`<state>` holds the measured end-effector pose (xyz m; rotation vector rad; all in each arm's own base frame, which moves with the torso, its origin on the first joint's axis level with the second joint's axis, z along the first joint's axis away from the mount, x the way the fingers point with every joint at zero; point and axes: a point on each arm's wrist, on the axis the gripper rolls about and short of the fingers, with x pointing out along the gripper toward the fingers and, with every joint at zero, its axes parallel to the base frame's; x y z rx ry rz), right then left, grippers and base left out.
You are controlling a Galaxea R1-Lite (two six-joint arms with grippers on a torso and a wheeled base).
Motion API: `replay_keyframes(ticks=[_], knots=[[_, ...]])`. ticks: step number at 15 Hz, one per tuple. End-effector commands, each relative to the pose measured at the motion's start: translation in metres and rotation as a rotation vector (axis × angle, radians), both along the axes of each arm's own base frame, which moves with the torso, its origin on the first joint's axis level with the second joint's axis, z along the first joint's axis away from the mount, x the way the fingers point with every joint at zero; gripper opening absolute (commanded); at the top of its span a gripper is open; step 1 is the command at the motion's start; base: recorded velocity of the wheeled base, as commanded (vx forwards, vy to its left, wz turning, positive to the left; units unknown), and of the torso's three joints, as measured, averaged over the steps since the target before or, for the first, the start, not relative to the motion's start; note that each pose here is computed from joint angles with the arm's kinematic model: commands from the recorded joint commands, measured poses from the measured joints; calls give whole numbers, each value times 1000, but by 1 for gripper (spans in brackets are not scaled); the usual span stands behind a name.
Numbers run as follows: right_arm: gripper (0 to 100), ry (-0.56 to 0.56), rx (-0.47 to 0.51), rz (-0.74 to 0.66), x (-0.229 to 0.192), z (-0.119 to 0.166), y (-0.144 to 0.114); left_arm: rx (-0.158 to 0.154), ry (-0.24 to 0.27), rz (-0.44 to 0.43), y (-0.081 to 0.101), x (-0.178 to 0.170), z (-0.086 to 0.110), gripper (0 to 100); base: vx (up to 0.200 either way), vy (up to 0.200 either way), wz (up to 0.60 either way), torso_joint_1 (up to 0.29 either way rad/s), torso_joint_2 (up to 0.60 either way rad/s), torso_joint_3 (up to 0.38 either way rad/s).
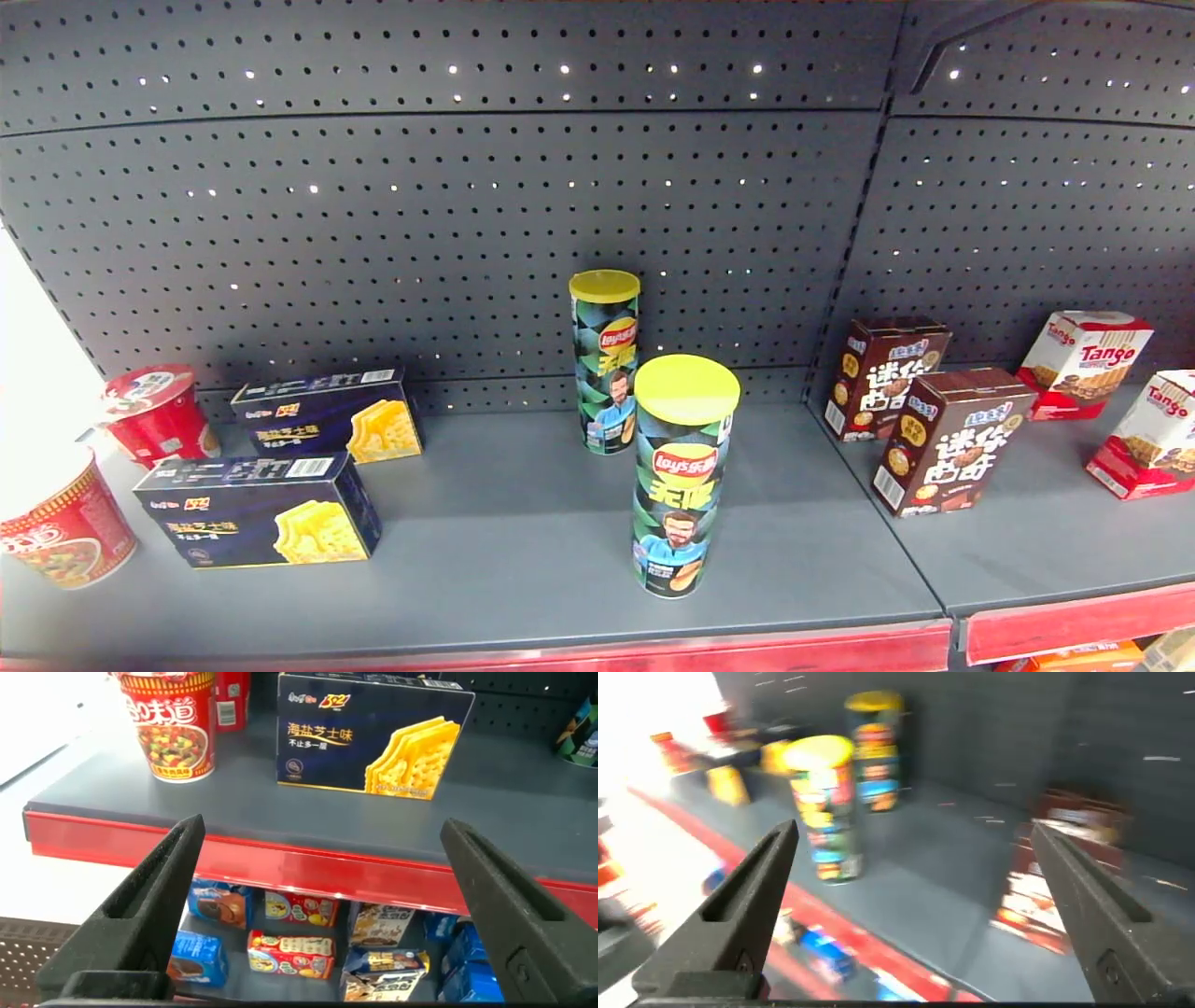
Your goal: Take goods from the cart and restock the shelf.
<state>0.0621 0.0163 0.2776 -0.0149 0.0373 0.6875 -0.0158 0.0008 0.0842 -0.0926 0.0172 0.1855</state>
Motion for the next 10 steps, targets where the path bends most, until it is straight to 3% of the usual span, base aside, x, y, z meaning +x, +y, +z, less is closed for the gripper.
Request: replay_keyframes(ticks=[1, 5, 7, 10], knots=[[100, 131, -15, 130, 48, 0, 17, -1, 3, -2, 0, 0, 0, 100, 0, 0, 0, 0, 0, 0], [100, 227, -38, 231, 89, -3, 41, -4, 3, 1, 0, 0, 1, 100, 0, 0, 0, 0, 0, 0], [100, 293, -62, 289, 104, -15, 57, -37, -3, 2, 0, 0, 1, 100, 0, 0, 0, 0, 0, 0], [100, 327, -97, 252, 125, -28, 71, -58, -11, 6, 0, 0, 1, 100, 0, 0, 0, 0, 0, 0]])
